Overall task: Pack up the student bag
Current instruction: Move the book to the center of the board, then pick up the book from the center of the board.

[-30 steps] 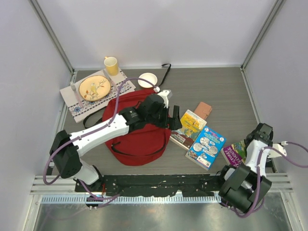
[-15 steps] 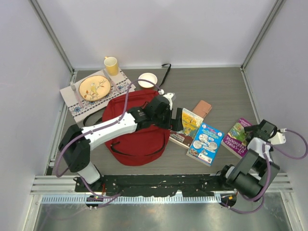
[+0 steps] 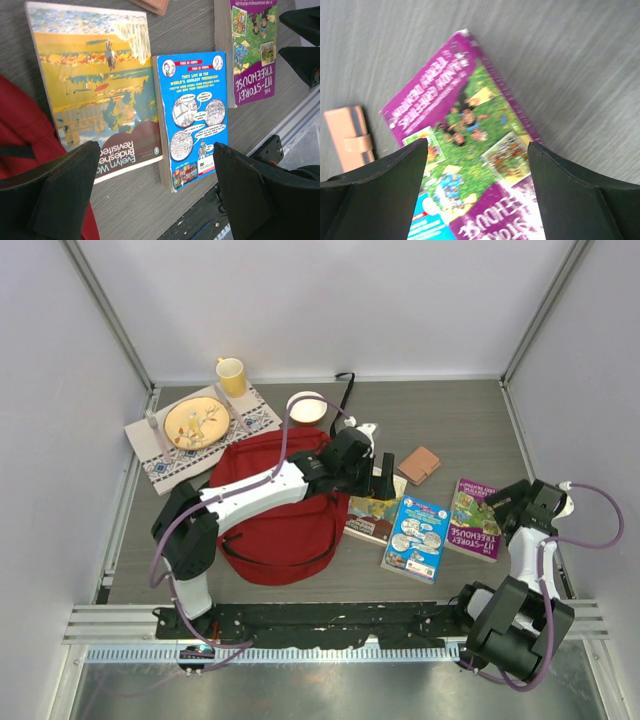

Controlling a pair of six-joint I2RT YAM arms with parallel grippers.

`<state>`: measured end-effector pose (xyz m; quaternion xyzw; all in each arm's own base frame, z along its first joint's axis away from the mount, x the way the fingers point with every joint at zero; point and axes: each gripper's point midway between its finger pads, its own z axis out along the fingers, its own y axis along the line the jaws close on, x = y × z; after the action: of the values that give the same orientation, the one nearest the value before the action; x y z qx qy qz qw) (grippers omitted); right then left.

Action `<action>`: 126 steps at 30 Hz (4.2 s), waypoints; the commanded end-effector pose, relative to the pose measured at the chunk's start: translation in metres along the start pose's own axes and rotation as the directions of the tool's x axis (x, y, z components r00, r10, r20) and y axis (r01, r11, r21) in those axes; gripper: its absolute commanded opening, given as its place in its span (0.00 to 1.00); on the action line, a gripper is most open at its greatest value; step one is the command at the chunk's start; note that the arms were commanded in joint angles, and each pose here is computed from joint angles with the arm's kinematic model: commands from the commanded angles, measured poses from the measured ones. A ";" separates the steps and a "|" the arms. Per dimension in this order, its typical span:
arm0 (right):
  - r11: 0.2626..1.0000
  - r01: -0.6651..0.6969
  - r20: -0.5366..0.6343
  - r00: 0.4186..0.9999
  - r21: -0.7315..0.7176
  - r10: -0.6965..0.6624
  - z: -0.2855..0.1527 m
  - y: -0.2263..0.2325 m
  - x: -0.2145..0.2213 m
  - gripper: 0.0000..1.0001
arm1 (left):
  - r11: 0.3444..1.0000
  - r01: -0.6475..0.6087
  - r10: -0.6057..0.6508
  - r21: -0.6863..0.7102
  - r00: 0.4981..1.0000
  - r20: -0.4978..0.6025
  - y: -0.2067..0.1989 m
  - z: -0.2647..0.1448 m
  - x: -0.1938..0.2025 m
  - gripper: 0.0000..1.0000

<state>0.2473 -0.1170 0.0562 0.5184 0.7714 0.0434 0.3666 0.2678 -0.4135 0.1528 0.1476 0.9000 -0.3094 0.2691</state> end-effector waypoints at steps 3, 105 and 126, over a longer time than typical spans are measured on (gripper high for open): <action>0.998 0.066 -0.016 0.998 0.013 -0.066 -0.015 0.010 0.001 0.87 | 0.992 0.000 -0.007 0.128 0.999 0.051 -0.036 0.008 -0.033 1.00; 0.360 0.079 -0.102 0.883 -0.930 -0.457 -0.195 0.240 0.087 0.93 | 0.930 -0.032 -0.115 0.366 0.921 0.372 -0.057 -0.132 -0.148 0.00; 0.752 0.073 -0.325 0.871 -0.655 -0.368 -0.133 0.111 0.151 0.93 | 0.829 0.190 -0.258 0.527 0.965 0.058 -0.049 -0.028 -0.056 0.00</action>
<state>0.2369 0.1011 0.1482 0.2255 0.8185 0.3751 0.3721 0.2866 -0.4172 0.2321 0.0793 0.7988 -0.5387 0.2558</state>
